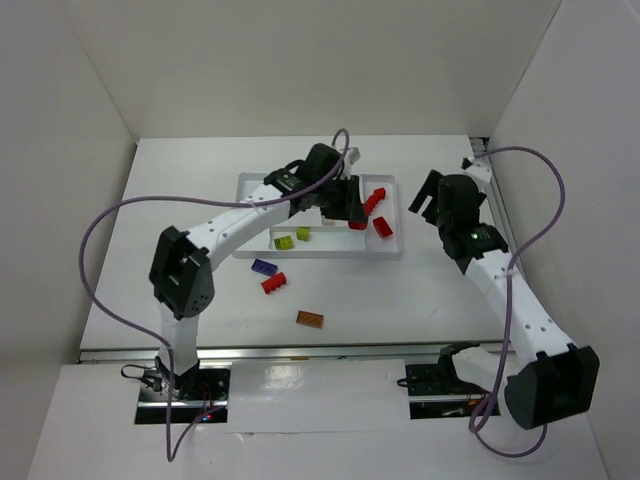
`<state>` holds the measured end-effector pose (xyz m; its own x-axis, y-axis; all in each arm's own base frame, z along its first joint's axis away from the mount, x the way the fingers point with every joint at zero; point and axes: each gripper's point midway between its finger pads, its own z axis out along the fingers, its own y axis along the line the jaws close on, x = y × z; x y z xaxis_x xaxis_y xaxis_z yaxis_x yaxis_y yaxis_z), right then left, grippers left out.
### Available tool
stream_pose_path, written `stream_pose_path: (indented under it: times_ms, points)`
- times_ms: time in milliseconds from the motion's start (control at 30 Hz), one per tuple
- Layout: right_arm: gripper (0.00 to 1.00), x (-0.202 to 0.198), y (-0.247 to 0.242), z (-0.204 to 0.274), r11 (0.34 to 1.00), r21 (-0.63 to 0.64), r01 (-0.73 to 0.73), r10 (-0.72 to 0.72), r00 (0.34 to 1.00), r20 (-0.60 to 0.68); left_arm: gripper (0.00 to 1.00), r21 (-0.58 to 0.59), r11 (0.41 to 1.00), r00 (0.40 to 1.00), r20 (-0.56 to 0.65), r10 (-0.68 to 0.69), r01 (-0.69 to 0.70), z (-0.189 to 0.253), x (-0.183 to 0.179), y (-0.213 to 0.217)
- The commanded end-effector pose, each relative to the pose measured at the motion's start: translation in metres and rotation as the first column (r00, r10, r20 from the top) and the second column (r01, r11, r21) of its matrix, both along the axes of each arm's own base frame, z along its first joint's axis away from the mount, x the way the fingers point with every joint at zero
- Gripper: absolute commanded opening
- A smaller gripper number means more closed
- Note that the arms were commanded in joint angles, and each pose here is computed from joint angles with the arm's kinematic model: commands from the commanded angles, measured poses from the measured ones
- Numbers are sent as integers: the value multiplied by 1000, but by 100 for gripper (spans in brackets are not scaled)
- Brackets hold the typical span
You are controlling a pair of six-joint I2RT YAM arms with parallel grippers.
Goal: Sort the legos into containers by color
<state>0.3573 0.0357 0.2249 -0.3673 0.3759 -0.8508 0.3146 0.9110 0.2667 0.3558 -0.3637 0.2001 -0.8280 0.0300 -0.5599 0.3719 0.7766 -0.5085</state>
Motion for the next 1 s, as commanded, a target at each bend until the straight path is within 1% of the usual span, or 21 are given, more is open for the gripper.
stream_pose_path:
  times_ms: [0, 33, 100, 133, 167, 200, 267, 300, 333, 400, 500, 533, 567, 633, 733, 767, 800, 833, 867, 900, 967]
  points:
    - [86, -24, -26, 26, 991, 27, 133, -135, 986, 98, 13, -107, 991, 996, 42, -75, 79, 17, 17, -43]
    - [86, -29, -29, 25, 989, 34, 145, -148, 983, 108, 13, -103, 990, 996, 17, -90, 91, -2, 22, -51]
    - [86, -38, -34, 39, 986, 45, 160, -165, 974, 154, 15, -112, 989, 995, 17, -100, 101, -11, 31, -61]
    - [86, -42, -40, 40, 982, 38, 184, -188, 970, 155, 15, -143, 984, 994, 30, -102, 106, -5, 36, -69]
    - [86, -43, -43, 36, 980, 31, 196, -198, 969, 149, 16, -139, 985, 994, -8, -105, 103, -23, 39, -75]
    - [86, -46, -43, 37, 980, 31, 196, -198, 969, 149, 17, -144, 984, 995, -1, -105, 104, -27, 44, -79]
    - [86, -47, -45, 37, 978, 26, 207, -208, 966, 150, 24, -154, 983, 995, 8, -101, 101, -29, 49, -90]
    - [86, -48, -46, 35, 978, 23, 207, -208, 968, 142, 28, -146, 984, 995, -4, -101, 100, -44, 54, -94]
    - [86, -49, -46, 33, 978, 19, 207, -208, 969, 134, 33, -155, 983, 995, 10, -101, 102, -41, 59, -98]
    - [86, -49, -46, 33, 978, 19, 207, -208, 969, 134, 48, -159, 981, 994, 6, -109, 108, -48, 63, -104]
    - [86, -52, -46, 30, 978, 16, 207, -208, 970, 127, 78, -138, 985, 994, 1, -106, 105, -61, 68, -105]
    - [86, -52, -44, 30, 980, 20, 197, -198, 972, 125, 90, -135, 985, 994, 7, -111, 111, -59, 68, -105]
    - [86, -52, -43, 25, 982, 20, 188, -189, 975, 114, 93, -132, 984, 993, 18, -117, 118, -54, 67, -103]
    - [86, -52, -43, 25, 982, 20, 188, -189, 975, 114, 96, -130, 984, 992, 29, -123, 126, -45, 62, -99]
    - [86, -51, -40, 24, 985, 27, 171, -173, 979, 111, 94, -86, 991, 991, 102, -89, 98, -18, 60, -80]
    - [86, -50, -37, 21, 987, 28, 161, -163, 982, 99, 91, -64, 995, 990, 116, -74, 82, -13, 59, -72]
    - [86, -47, -35, 20, 989, 24, 144, -145, 985, 97, 83, -34, 997, 991, 118, -63, 68, -18, 55, -62]
    - [86, -47, -33, 20, 991, 20, 131, -132, 987, 94, 79, 25, 999, 989, 143, -36, 33, -18, 57, -48]
    - [86, -43, -30, 17, 993, 15, 114, -115, 989, 87, 75, 31, 999, 983, 183, -20, 14, 5, 52, -36]
    - [86, -40, -25, 10, 996, 11, 87, -87, 994, 62, 69, 87, 996, 984, 176, -21, 6, -8, 45, -22]
    - [86, -38, -21, 4, 998, 8, 61, -61, 997, 38, 64, 166, 985, 980, 199, 18, -51, -8, 37, 7]
